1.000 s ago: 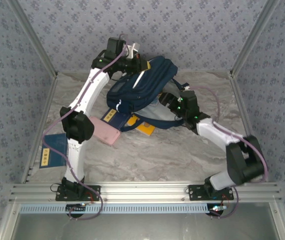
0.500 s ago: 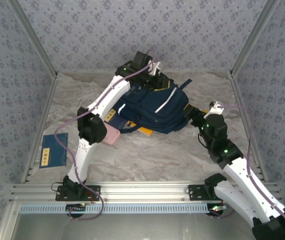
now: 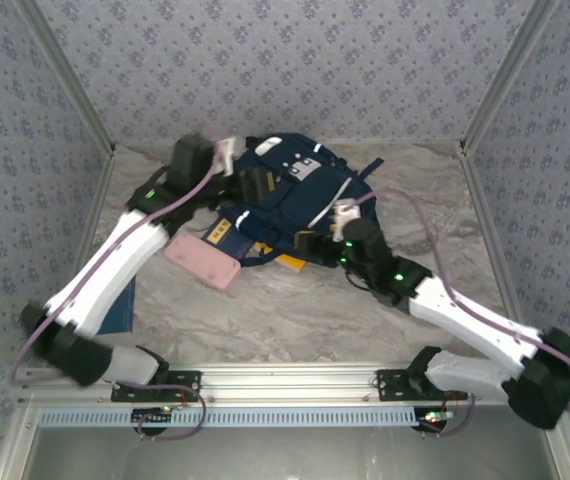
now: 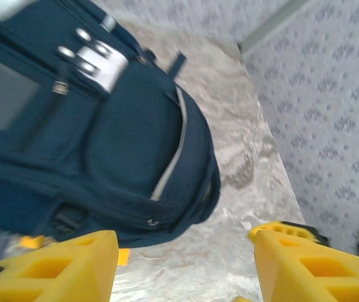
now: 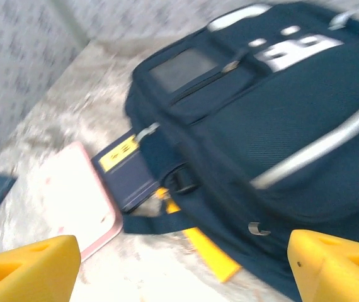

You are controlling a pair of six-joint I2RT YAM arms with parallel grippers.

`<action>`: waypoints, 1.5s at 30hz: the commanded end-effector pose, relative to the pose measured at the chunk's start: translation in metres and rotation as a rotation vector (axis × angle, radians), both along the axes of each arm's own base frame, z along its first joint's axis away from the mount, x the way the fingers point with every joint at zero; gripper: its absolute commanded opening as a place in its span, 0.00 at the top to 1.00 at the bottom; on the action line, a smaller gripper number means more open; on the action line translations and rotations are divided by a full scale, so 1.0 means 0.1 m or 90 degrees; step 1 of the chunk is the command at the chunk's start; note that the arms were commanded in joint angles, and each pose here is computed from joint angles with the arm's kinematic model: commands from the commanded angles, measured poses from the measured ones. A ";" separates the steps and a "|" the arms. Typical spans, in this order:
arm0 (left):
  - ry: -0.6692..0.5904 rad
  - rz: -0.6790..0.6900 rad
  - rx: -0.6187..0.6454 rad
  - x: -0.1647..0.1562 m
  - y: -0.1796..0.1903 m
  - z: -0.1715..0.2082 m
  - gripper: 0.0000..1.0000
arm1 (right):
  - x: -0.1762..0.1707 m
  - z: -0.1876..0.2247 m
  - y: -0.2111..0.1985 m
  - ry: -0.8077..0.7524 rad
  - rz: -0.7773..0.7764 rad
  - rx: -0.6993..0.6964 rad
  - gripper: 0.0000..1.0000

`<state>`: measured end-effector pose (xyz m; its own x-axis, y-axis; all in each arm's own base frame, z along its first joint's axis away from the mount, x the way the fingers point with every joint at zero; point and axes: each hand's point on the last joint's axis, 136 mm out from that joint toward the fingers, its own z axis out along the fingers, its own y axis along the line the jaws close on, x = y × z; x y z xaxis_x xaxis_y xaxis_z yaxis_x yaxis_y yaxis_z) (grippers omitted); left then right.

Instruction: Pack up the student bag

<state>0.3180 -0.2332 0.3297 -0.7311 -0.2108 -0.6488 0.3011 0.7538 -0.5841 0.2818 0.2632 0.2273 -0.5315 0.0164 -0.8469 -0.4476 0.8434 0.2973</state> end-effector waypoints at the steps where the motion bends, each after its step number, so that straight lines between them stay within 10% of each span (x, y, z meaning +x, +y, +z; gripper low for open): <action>1: -0.003 0.094 0.020 -0.13 0.39 -0.24 0.40 | -0.07 -0.04 0.60 0.004 0.118 -0.032 0.11; 19: -0.114 0.289 0.217 -1.15 1.85 -0.69 0.39 | 0.10 -1.38 2.21 0.205 0.302 -0.267 0.03; 45: -0.129 0.243 0.214 -1.10 1.72 -0.77 0.39 | -0.14 -2.06 2.20 0.225 0.355 -0.447 0.00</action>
